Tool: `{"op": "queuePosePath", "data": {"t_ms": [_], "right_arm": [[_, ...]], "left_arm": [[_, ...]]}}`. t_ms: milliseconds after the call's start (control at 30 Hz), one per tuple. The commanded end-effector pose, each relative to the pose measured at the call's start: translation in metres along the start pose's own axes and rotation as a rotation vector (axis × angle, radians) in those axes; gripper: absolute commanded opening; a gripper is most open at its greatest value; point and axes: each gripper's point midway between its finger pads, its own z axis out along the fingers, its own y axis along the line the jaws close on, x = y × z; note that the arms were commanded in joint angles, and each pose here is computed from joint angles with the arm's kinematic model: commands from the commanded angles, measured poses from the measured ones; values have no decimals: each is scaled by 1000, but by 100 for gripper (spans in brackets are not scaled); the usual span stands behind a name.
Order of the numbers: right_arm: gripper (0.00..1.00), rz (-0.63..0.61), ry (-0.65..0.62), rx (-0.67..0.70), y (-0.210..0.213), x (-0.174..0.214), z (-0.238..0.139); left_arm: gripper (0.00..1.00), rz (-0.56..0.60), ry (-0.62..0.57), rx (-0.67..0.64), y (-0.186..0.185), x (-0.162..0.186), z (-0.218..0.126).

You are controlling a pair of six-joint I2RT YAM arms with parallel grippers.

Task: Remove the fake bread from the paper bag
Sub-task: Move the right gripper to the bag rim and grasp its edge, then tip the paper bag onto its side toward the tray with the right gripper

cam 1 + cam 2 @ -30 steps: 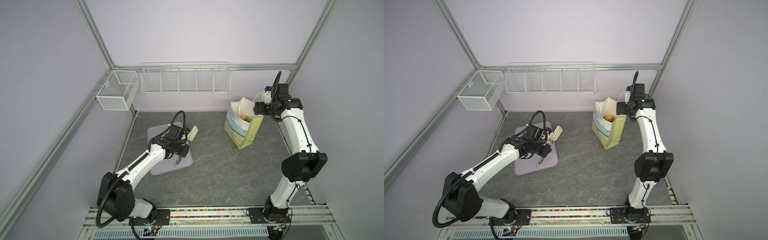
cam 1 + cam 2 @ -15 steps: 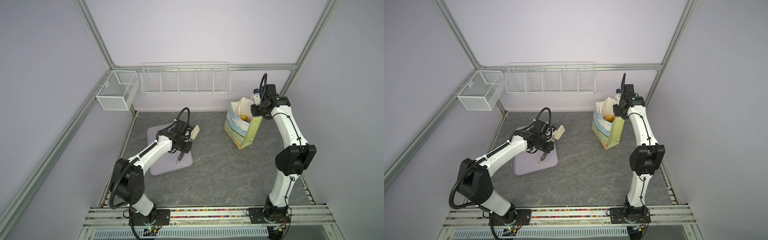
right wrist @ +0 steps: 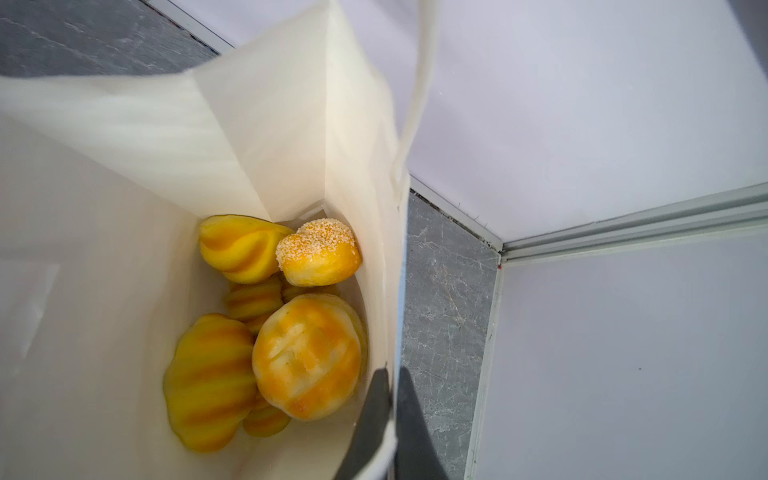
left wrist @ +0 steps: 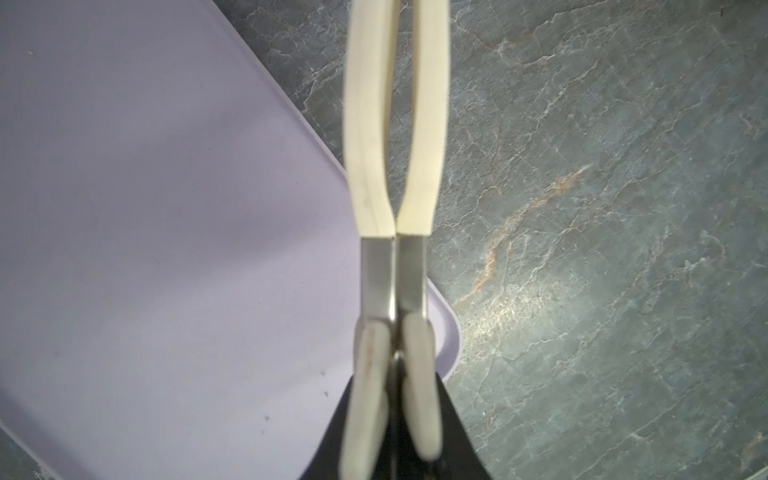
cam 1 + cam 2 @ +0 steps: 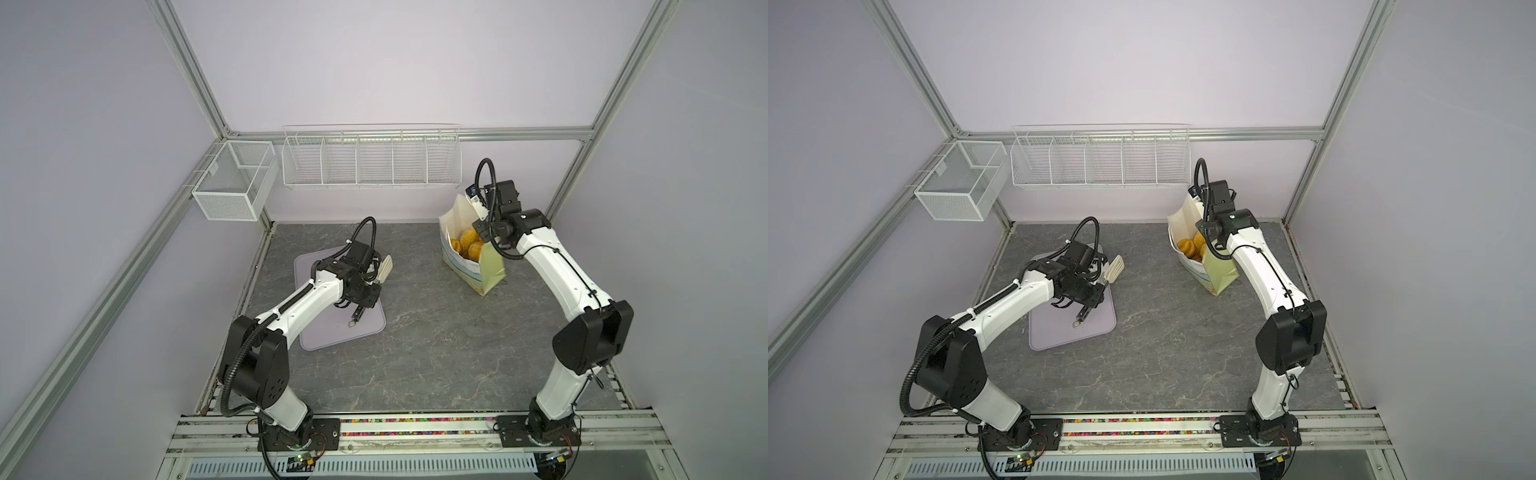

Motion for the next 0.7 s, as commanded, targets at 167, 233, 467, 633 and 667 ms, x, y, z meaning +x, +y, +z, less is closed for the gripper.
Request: {"op": "queuePosePath", "data": {"t_ms": [167, 233, 467, 633, 667], "right_arm": [[6, 16, -190, -76, 62, -10, -50], [6, 14, -192, -137, 88, -3, -56], [7, -21, -224, -236, 152, 4, -77], [7, -5, -223, -273, 171, 7, -82], [7, -1, -218, -279, 174, 10, -82]], "left_arm": [[24, -17, -37, -43, 9, 15, -14], [24, -6, -54, -33, 7, 17, -21], [22, 36, -120, -67, 10, 29, -70], [20, 99, -212, -29, 0, 37, -107], [20, 106, -239, -4, -5, 37, -114]]}}
